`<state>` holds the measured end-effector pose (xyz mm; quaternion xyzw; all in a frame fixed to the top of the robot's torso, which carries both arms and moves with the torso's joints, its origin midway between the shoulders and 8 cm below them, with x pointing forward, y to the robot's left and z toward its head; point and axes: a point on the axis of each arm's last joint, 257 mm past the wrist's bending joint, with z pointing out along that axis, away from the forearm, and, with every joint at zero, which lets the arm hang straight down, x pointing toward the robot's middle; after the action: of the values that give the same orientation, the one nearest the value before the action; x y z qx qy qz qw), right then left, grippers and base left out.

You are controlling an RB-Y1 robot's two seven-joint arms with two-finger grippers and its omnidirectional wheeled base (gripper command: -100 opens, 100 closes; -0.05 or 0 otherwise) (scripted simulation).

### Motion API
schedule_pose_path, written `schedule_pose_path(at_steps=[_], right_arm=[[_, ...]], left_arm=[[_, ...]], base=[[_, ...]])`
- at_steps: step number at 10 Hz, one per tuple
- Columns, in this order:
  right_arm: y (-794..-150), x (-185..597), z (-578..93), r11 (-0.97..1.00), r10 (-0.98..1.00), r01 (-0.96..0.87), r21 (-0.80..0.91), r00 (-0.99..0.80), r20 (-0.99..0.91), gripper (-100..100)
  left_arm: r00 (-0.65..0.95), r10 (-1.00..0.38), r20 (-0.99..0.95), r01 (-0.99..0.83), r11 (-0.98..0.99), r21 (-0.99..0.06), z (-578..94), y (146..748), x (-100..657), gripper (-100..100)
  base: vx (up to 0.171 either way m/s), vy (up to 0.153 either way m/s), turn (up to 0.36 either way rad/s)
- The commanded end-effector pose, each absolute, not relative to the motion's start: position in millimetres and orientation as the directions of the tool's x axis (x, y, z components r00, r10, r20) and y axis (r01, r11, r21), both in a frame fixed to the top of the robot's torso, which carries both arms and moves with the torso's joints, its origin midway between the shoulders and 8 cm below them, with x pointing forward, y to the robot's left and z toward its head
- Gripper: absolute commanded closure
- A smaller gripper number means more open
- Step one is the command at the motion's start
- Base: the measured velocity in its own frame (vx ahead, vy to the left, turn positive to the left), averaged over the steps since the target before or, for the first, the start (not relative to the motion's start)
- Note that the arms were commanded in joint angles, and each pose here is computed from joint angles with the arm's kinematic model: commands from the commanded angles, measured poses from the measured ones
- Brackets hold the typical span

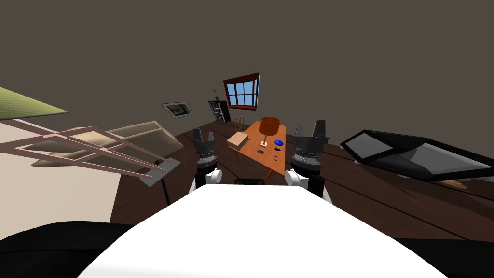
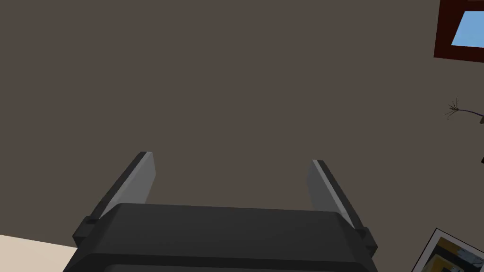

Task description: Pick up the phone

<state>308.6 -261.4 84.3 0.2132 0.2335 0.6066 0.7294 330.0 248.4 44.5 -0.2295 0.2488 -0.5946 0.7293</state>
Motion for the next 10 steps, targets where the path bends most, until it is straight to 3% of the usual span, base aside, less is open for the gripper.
schedule_pose_path(at_steps=[1, 10], right_arm=[[-255.1, 319.5, 73.7, 0.190, 0.982, -0.771, 0.608, 0.141, -0.128, -100], [-228.0, 385.9, -9.4, 0.338, 0.914, -0.670, 0.661, 0.065, -0.402, -100]], left_arm=[[0.169, -0.982, -0.090, 0.753, 0.187, -0.631, 44.5, 248.4, 330.0, 0], [0.169, -0.982, -0.090, 0.753, 0.187, -0.631, 44.6, 248.4, 329.9, 0]], base=[[0.003, 0.045, 0.141], [0.019, 0.085, 0.141]])
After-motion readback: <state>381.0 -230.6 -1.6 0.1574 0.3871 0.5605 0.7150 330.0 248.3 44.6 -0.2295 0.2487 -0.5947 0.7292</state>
